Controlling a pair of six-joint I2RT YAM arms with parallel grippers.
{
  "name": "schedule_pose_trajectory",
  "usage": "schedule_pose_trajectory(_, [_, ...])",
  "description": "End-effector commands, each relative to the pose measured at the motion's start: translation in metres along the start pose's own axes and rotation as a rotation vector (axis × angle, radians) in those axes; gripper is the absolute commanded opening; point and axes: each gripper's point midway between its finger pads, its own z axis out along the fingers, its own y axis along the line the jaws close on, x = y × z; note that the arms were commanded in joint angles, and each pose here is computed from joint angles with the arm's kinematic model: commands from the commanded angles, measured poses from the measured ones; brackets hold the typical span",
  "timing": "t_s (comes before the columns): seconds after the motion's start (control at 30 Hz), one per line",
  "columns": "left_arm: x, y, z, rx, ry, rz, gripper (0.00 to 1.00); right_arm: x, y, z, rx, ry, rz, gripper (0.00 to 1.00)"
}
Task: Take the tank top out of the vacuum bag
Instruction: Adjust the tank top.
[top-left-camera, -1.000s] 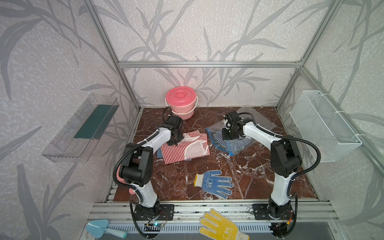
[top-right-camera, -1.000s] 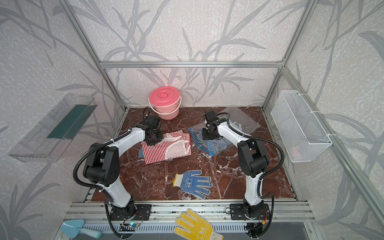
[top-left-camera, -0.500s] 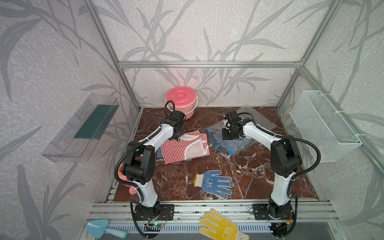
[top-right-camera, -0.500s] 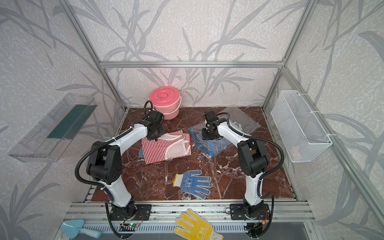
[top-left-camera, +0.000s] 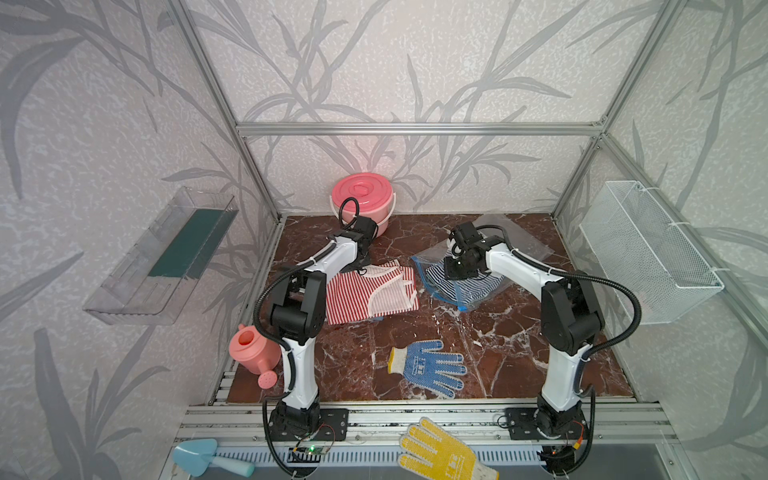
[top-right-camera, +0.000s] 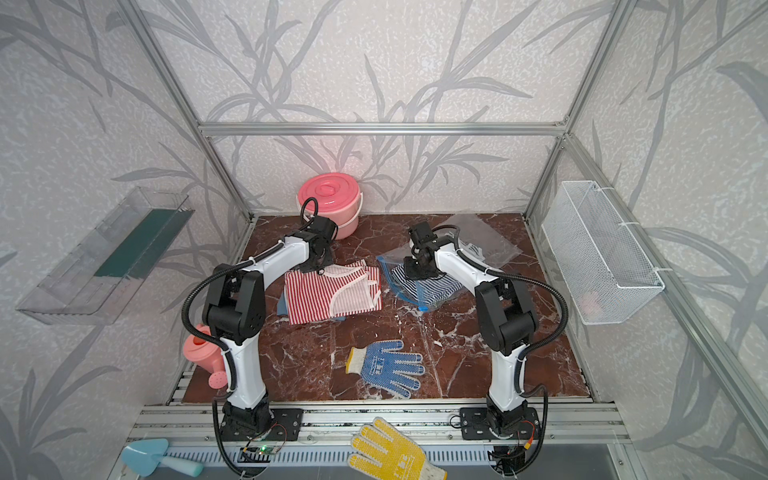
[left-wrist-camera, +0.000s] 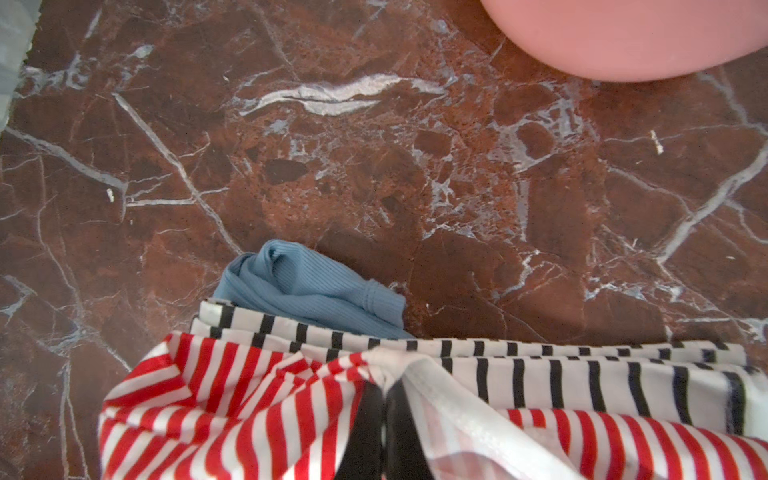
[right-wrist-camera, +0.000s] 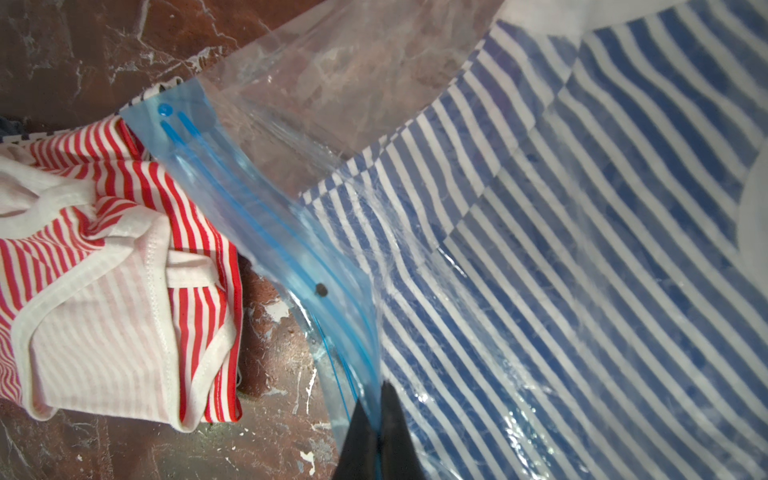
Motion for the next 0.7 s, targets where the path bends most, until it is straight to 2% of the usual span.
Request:
schedule_pose_trajectory(0.0, [-0.005, 0.004, 0.0, -0.039, -0.009, 0.023, 0.0, 0.007, 0.0, -0.01, 0.006, 0.014, -0.01, 0.0])
schedule_pose_trajectory(0.23, [-0.01, 0.006, 0.003, -0.065, -0.023, 0.059, 0.0, 0.009, 0.005, -0.01, -0.029, 0.014, -0.016, 0.0])
schedule_pose_trajectory(0.37, [-0.015, 0.008, 0.008, -0.106, -0.01, 0.071, 0.11, 0.009, 0.006, -0.01, -0.033, 0.015, -0.01, 0.0])
schedule_pose_trajectory(0.4, [-0.018, 0.012, 0.007, -0.129, 0.009, 0.067, 0.16, 0.009, 0.007, -0.011, -0.037, 0.014, -0.011, 0.0])
schedule_pose_trajectory(0.43, [-0.024, 0.017, 0.002, -0.146, 0.018, 0.064, 0.24, 0.009, 0.008, -0.012, -0.042, 0.013, -0.011, 0.0])
schedule_pose_trajectory(0.53, [-0.05, 0.024, -0.025, -0.146, -0.051, 0.042, 0.54, 0.006, 0.01, -0.014, -0.049, 0.003, -0.02, 0.0])
schedule_pose_trajectory(0.6, [-0.066, 0.023, -0.047, -0.098, -0.111, 0.016, 0.65, 0.004, 0.01, -0.015, -0.045, -0.003, -0.025, 0.0])
schedule_pose_trajectory(0.67, [-0.078, 0.02, -0.07, -0.032, -0.156, -0.021, 0.71, 0.002, 0.01, -0.016, -0.045, -0.008, -0.031, 0.0])
